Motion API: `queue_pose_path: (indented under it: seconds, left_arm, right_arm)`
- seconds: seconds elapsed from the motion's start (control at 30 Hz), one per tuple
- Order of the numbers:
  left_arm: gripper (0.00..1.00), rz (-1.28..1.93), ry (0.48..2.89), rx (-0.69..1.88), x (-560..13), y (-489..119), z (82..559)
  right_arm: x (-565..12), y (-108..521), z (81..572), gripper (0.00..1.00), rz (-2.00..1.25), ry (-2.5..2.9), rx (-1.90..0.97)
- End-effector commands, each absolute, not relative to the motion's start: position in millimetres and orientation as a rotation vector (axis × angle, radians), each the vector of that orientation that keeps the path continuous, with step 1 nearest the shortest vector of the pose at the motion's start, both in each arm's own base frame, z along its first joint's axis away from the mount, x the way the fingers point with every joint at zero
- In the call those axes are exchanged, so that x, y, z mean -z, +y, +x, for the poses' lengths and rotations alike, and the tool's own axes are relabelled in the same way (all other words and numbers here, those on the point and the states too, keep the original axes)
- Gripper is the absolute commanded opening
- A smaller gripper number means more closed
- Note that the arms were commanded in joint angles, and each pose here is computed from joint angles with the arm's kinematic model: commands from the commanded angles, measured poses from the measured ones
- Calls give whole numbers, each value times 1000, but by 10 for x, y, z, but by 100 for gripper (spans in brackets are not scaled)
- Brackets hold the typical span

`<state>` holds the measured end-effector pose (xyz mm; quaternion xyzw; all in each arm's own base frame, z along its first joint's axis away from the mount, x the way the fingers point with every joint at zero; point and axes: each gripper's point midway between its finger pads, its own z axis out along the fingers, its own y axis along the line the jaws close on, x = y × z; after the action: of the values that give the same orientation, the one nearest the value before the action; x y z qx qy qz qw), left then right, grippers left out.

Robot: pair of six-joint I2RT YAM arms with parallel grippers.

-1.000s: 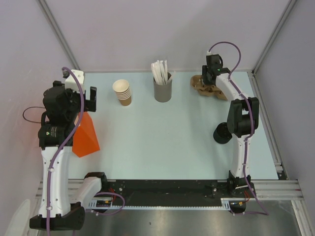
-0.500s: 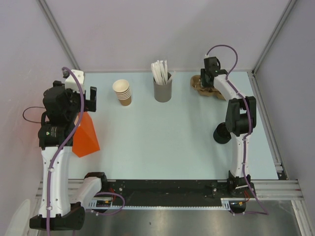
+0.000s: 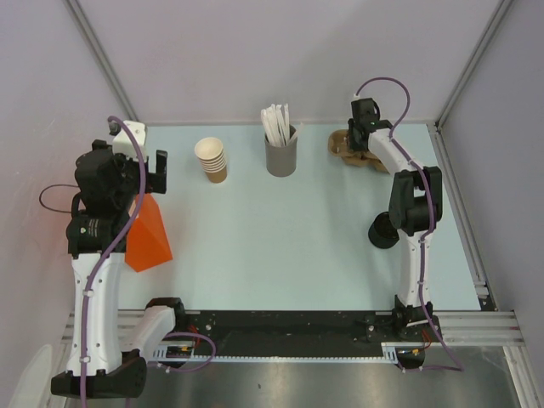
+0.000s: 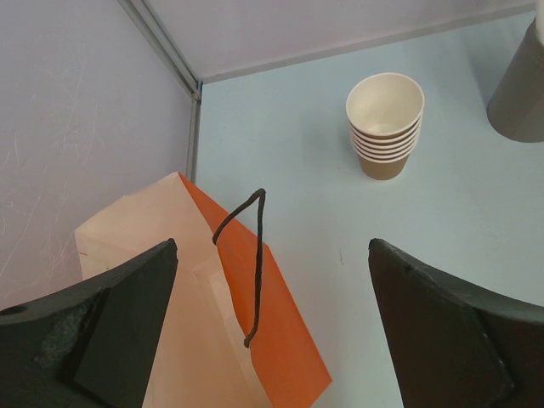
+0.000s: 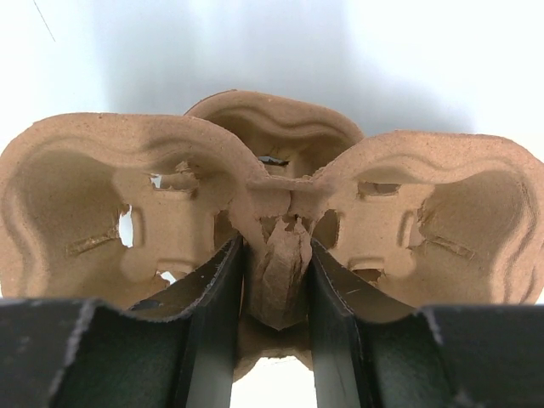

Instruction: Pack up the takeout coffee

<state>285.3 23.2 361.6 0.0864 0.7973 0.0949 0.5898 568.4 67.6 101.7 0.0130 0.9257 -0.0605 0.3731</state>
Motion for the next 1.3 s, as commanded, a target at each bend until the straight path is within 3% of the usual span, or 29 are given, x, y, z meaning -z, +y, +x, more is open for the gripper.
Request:
queue_pose_path:
  seconds: [0.0,0.4,0.67,1.03,1.17,1.23,1.27]
  left_arm:
    - [100,188,1823,-199,-3690,201,2857]
    - [99,216,1801,-339,-3988,374,2821]
    - [100,168,1863,-474,-3957,603,2701]
    - [100,238,1940,-458,-3602,571,2948]
    - [96,252,1979,-456,-3459,577,3054]
    - [91,258,1986,-455,-3401,580,3110]
    - [84,264,1988,-445,-3380,567,3127]
  right_arm:
    - [-1120,638,5721,27,41,2351,181]
    - [-1950,455,5622,24,65,2229,151]
    - [-2963,251,5201,24,81,2092,43]
    - [-3747,367,4531,25,5,1966,-70]
    - [-3890,396,4352,26,-11,1934,-94]
    - [-3964,389,4273,26,-9,1913,-96]
    - [-3979,390,4249,26,-10,1909,-98]
